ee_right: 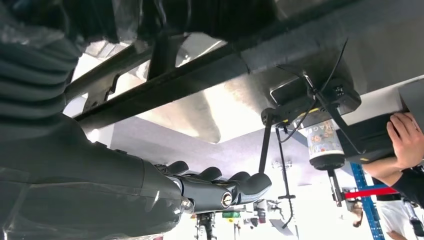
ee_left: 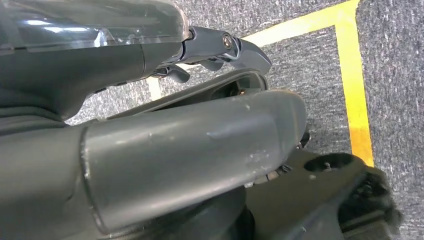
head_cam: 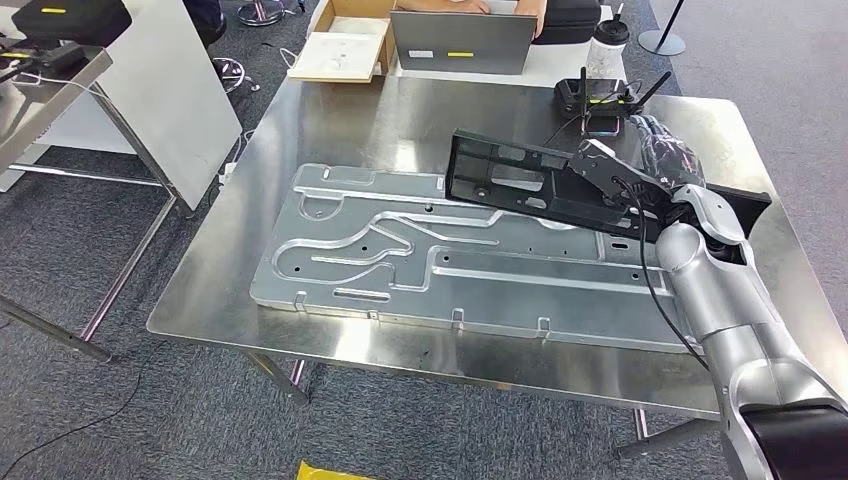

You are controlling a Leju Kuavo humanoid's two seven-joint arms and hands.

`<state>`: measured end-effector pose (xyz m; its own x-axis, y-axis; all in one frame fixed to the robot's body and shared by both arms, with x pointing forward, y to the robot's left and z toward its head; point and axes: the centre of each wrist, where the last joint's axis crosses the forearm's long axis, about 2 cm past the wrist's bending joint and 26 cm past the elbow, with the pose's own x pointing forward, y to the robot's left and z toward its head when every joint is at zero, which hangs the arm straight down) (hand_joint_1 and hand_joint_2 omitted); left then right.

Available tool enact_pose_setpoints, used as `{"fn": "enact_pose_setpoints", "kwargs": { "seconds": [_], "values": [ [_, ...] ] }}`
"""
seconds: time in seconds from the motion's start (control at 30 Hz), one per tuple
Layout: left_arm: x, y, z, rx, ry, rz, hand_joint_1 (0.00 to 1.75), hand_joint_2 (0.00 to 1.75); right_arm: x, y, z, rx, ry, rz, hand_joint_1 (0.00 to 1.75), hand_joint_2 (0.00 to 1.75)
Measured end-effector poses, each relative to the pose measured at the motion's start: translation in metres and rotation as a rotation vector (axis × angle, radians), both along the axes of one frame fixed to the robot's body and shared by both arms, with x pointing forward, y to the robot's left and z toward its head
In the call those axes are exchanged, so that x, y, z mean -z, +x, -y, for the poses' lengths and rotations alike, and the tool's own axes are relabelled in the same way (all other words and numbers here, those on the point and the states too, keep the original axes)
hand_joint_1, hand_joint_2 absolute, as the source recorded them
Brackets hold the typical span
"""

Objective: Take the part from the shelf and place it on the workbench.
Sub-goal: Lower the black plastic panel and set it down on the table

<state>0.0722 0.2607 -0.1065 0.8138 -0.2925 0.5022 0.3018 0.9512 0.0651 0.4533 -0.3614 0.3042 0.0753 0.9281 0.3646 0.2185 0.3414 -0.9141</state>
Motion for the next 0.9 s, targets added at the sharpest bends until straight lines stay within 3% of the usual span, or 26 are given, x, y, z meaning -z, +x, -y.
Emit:
{"fn": "enact_pose_setpoints", "kwargs": {
  "seconds": [0.07,0.5,0.63,0.9],
  "values": [
    [0.0,0.0,-0.001,-0.001,0.002,0.0,0.0,0.0,-0.001,0.0,0.0,0.001,0.0,0.0,0.0,1.75],
    [0.0,0.001,-0.003,-0.005,0.003,0.006,0.0,0.0,-0.006,0.003,0.004,0.001,0.013,-0.02,0.0,1.75],
    [0.0,0.001,-0.003,-0.009,0.002,0.008,0.0,0.0,-0.011,0.004,0.005,-0.002,0.017,-0.024,0.0,0.0],
    [0.0,0.001,-0.003,-0.026,-0.002,0.007,0.0,0.0,-0.022,0.008,0.002,-0.015,0.053,-0.008,0.0,0.0]
  ]
}}
